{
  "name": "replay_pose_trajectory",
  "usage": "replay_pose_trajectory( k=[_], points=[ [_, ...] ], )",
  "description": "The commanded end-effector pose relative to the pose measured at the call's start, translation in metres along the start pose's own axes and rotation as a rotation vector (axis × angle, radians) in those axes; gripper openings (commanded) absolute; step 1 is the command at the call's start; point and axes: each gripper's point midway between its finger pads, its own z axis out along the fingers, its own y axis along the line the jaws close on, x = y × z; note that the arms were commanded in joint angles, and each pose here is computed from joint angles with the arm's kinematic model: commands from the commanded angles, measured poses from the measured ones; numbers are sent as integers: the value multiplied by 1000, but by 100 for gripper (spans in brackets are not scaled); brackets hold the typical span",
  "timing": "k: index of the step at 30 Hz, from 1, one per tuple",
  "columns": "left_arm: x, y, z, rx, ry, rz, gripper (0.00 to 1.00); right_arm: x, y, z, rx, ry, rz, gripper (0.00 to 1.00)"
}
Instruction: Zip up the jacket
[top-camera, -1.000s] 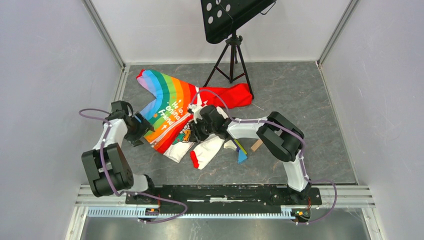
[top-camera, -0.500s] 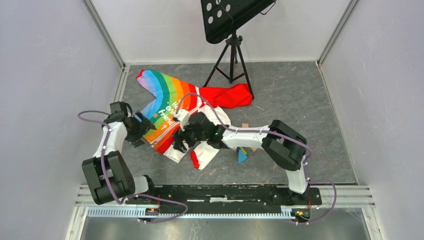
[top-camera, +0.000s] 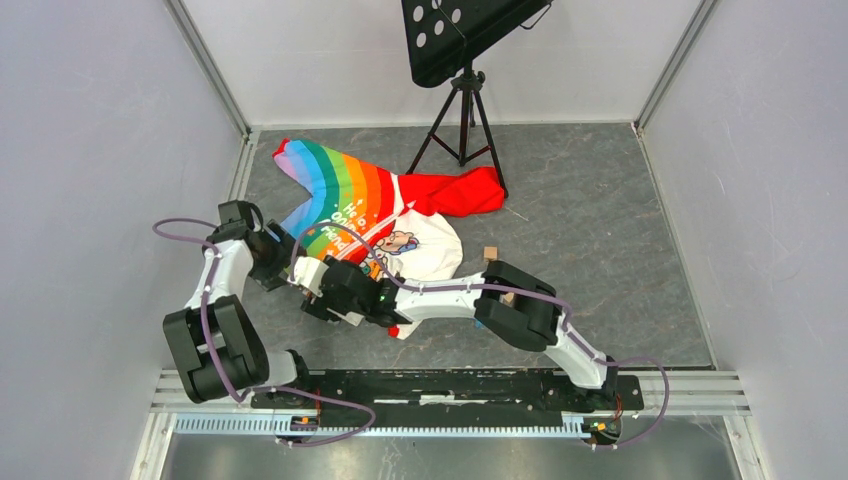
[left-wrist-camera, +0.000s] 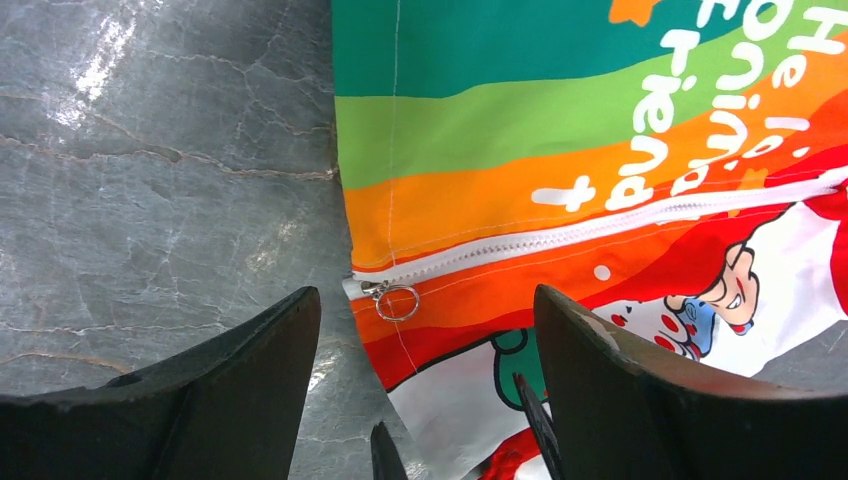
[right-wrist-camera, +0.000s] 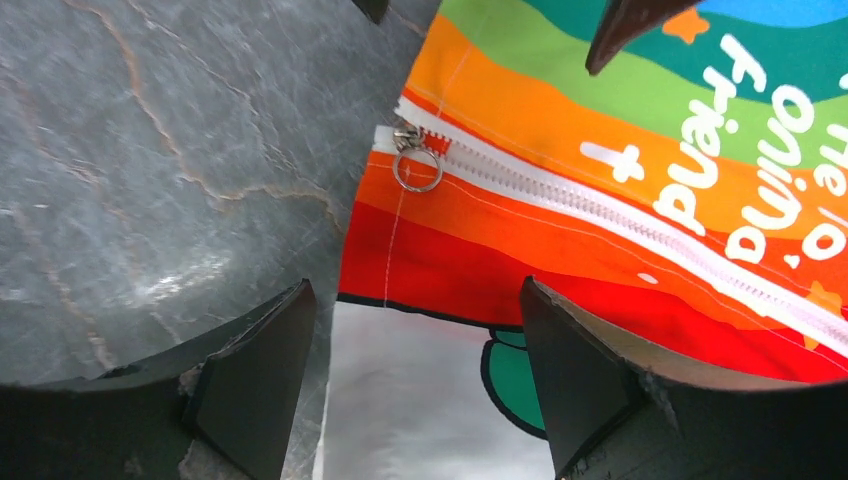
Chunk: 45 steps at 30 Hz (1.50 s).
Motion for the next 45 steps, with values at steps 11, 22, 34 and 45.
replay_pose_trajectory(
  k=[11,22,34,45],
  points=[
    [-11,-8,4,72,11,-28,83,-1,-8,39,70,-52,-15,68],
    [-1,-17,4,144,32,-28,87,-41,-18,10,19,-195,95,10],
    [30,-41,-14,304,125,-219,89,-52,-44,-44,-46,-522,269,0],
    [34,-40,-37,299,98,-219,71,-37,-39,-51,-92,-548,278,0]
  ],
)
